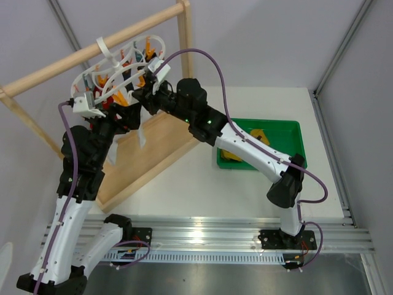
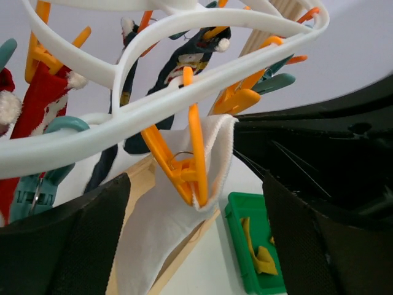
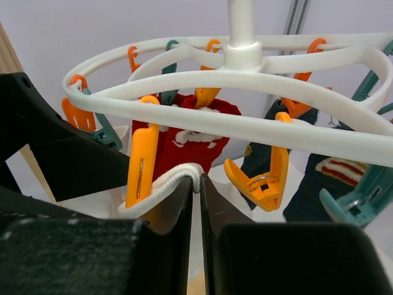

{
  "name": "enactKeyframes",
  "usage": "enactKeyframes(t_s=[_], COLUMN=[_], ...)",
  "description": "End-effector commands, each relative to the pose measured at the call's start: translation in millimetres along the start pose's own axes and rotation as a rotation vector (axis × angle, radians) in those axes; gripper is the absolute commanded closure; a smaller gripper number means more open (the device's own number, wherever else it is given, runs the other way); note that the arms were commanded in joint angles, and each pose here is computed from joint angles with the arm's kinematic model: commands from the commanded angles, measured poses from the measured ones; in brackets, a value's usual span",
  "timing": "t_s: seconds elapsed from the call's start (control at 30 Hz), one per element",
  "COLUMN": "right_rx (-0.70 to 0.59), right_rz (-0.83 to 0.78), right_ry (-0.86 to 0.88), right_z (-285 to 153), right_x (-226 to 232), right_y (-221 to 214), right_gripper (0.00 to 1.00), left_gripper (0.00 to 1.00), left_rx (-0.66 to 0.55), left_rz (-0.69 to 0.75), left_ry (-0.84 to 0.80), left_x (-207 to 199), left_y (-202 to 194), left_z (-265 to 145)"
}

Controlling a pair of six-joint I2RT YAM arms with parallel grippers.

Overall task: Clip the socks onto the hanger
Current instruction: Clamp the sock onto the hanger.

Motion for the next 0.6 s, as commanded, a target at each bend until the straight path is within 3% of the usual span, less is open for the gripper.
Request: enactKeyframes(t_s=[0.0, 0.03, 0.1, 0.3, 0.57], right_rx=[-0.066, -0.055, -0.048, 0.023, 0.088], right_rz=[0.015, 0.016, 0.019, 0.02, -0.014], right_ry=[0.016, 0.014, 0.018, 0.008, -0.096], right_z=[-4.1, -6.0, -9.0, -32.6, -76.6], right_x=[7.2, 6.7, 8.1, 8.8, -6.0], right_y=[29.3, 27.5, 26.8, 22.8, 7.8], right_gripper=[0.88, 0.82, 0.67, 0.42, 0.33], left_gripper=[0.06, 0.01, 0.01, 0.0, 0.0], left_rx=[-0.011, -0.024, -0.034, -0.07, -0.01], left_rz=[-0.036, -0.048, -0.062, -0.096, -0.069], left_ry=[0.016, 0.016, 0.041, 0.089, 0.126], left_x=[-2.2, -4.6, -5.2, -8.0, -8.6], left_y=[8.3, 15.3, 26.0, 53.9, 65.5], left_z=[-12.9, -17.5, -29.7, -63.2, -94.9])
Point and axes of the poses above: each gripper's point midway between its finger pads, its own z axis out along the fingers, its own x axis along the line the jaws close on, y = z × x, the point moved 6 cm from there along -z, back along the fingers
